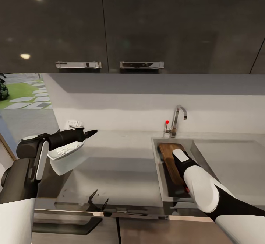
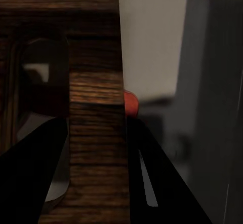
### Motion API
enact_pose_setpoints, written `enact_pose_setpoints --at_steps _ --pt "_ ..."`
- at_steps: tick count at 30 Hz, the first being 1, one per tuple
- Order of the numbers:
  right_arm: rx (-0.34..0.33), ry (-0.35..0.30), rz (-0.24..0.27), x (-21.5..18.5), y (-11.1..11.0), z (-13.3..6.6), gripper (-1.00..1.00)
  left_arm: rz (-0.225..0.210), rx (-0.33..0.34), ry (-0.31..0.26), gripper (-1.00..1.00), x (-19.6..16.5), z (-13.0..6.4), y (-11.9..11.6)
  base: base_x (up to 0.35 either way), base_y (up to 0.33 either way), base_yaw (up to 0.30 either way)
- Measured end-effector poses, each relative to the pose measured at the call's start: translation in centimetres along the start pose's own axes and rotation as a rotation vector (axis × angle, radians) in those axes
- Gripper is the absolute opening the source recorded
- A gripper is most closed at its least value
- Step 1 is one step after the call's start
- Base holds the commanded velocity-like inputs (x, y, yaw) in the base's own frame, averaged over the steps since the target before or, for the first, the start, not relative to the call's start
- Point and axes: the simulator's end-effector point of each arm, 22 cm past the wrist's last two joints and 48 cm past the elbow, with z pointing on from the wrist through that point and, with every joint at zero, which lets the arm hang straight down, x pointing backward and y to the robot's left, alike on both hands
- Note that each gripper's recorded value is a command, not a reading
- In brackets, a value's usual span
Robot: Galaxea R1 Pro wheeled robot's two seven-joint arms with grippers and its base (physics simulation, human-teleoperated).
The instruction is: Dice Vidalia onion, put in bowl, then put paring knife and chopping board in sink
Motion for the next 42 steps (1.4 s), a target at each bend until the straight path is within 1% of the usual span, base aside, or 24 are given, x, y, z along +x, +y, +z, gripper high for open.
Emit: enact_pose_setpoints --at_steps 12,24,25,26,27,29,42 --pt "0.009 -0.006 0.004 -0.5 -0.2 0.5 -1.0 -0.004 -0.002 0.004 1.0 0.3 0.2 0.2 0.0 0.0 0.0" --pt "0.018 -0.02 0.023 -1.5 -0.4 1.0 -1.0 -0.006 -0.003 0.007 1.0 0.5 0.3 0.3 0.0 0.0 0.0" --pt "0.026 -0.027 0.036 -2.3 -0.7 1.4 -1.0 -0.006 -0.004 0.007 1.0 0.5 0.3 0.3 0.0 0.0 0.0" --pt "0.022 -0.044 0.031 -3.0 -0.6 1.4 -1.0 -0.006 -0.003 0.007 1.0 0.5 0.3 0.3 0.0 0.0 0.0" --pt "0.027 -0.029 0.039 -2.7 -0.7 1.6 -1.0 -0.006 -0.003 0.008 1.0 0.5 0.3 0.3 0.0 0.0 0.0" --pt "0.028 -0.038 0.039 -3.2 -0.7 1.7 -1.0 -0.007 -0.004 0.008 1.0 0.5 0.3 0.4 0.0 0.0 0.0" --pt "0.039 -0.037 0.037 -3.0 -0.9 2.3 -1.0 -0.012 -0.003 0.019 1.0 1.2 0.7 0.6 0.0 0.0 0.0"
